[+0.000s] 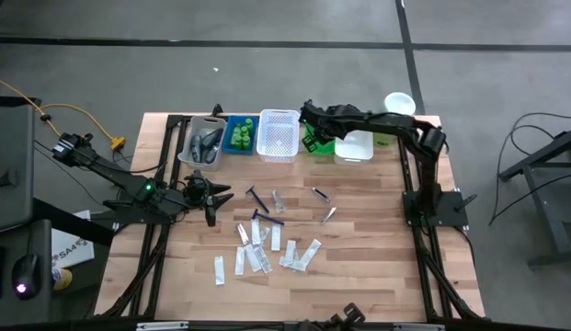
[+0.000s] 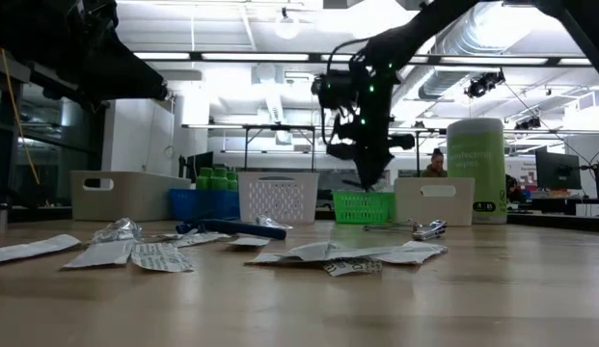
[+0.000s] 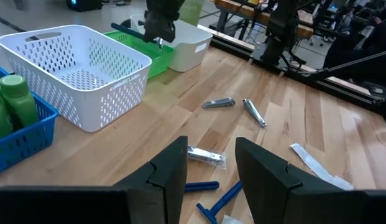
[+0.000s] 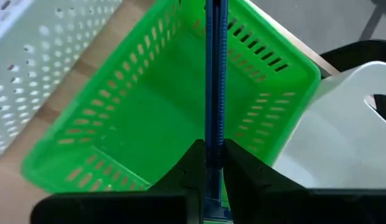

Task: Pick & Place Travel size toiletries
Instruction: Put the right razor into the green bin, then put the top razor into the green bin

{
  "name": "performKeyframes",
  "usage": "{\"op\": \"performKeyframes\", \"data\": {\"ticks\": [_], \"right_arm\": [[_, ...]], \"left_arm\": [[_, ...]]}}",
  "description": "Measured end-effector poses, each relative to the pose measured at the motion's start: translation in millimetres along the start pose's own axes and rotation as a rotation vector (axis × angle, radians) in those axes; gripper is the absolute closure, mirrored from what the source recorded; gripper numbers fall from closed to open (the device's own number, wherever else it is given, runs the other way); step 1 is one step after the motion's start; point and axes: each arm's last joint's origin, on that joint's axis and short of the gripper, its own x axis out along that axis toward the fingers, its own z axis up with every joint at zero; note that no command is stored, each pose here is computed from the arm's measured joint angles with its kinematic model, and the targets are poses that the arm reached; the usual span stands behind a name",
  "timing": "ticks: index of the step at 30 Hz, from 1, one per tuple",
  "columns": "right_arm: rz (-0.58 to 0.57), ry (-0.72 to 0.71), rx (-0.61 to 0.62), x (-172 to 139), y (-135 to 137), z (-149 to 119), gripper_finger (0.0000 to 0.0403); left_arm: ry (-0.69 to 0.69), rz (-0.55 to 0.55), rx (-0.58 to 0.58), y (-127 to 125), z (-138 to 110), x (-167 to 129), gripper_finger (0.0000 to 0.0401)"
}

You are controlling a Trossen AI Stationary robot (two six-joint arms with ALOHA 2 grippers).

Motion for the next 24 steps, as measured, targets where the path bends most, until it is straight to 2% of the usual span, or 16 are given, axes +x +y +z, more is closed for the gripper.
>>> {"op": "performKeyframes", "data": {"ticks": [4, 14, 19, 24], "right_arm": [[0.008, -0.011, -0.017, -0.5, 2.6, 0.2, 0.0350], [0.018, -0.012, -0.026, -5.5, 6.0, -2.0, 0.0261], [0.039, -0.018, -0.028, -38.6, 7.9, -11.4, 0.0246], [0.118, -0.100, -0.091, -80.9, 30.0, -28.8, 0.0250]], "left_arm": [[0.000, 0.000, 0.001, 0.0, -0.1, -0.1, 0.0265], [0.002, 0.000, -0.011, 0.1, -0.3, 0.0, 0.0265], [0.016, -0.021, -0.046, -0.5, -0.6, 0.0, 0.0265], [0.017, -0.022, -0.055, -0.5, -0.6, 0.0, 0.0265]]}}
